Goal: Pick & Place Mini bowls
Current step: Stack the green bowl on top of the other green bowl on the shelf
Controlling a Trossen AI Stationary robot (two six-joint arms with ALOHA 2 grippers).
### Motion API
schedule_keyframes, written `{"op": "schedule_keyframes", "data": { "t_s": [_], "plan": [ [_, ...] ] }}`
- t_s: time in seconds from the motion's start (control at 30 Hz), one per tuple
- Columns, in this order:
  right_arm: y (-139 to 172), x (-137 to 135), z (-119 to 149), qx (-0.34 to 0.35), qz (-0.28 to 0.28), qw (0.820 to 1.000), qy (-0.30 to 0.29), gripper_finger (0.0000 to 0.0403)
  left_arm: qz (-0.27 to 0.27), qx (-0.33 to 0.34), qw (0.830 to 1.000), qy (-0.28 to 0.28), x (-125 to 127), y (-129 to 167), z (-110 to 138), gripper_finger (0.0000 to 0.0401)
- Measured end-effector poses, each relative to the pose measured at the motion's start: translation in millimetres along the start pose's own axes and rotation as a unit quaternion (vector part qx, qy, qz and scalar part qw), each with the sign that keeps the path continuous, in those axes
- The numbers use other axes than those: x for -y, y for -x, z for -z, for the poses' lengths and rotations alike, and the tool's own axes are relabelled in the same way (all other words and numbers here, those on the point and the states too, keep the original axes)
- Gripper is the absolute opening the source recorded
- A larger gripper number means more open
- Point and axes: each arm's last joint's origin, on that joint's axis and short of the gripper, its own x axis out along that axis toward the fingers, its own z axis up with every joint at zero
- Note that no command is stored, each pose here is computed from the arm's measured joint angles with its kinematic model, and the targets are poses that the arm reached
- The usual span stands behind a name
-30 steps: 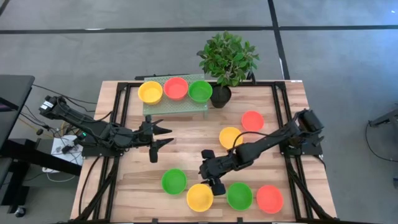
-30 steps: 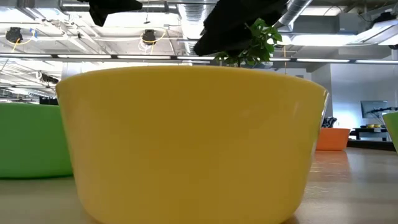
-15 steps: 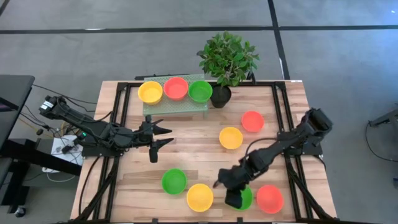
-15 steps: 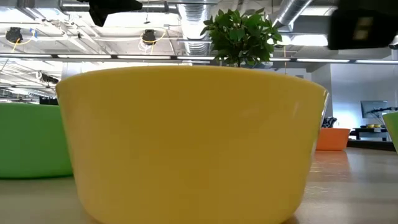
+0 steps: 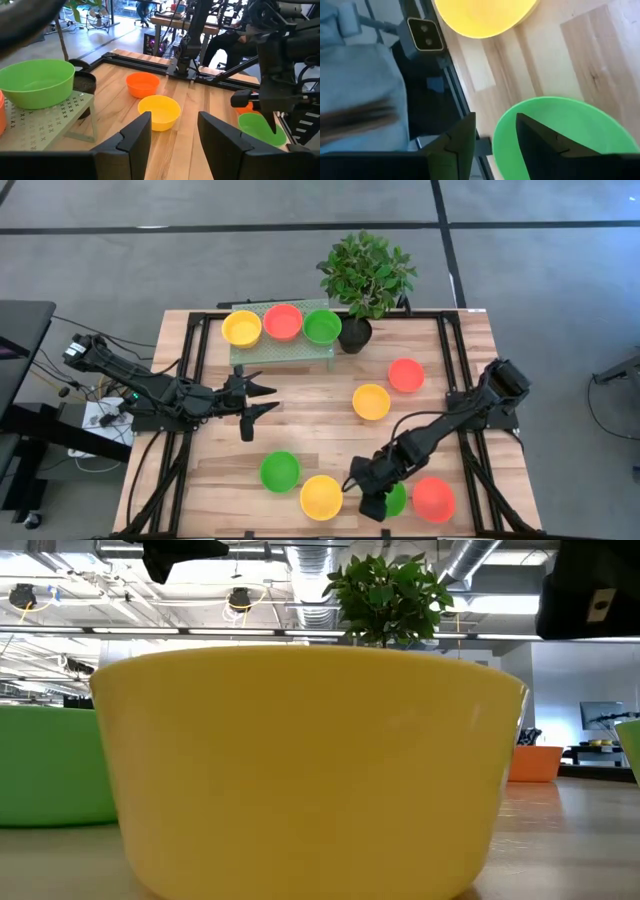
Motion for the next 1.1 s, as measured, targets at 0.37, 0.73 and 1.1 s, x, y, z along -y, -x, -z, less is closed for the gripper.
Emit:
{"op": "schedule_keyframes", "data": {
  "t_s": [0.37,0.73,1.1],
  "plan": [
    [-9,-5,12,0.029,0.025,0.997,-0.067,0.0136,0.003,0.014,1.000,0.022,1,0,-3,0.0163],
    [-39,-5,14,0.000,0.050,0.997,-0.059,0.0136,0.005,0.026,0.999,0.027,1,0,-6,0.0163],
    [-60,7,14,-0.017,0.089,0.994,-0.062,0.0128,0.007,0.036,0.999,0.009,1,0,-8,0.0163]
  ]
}}
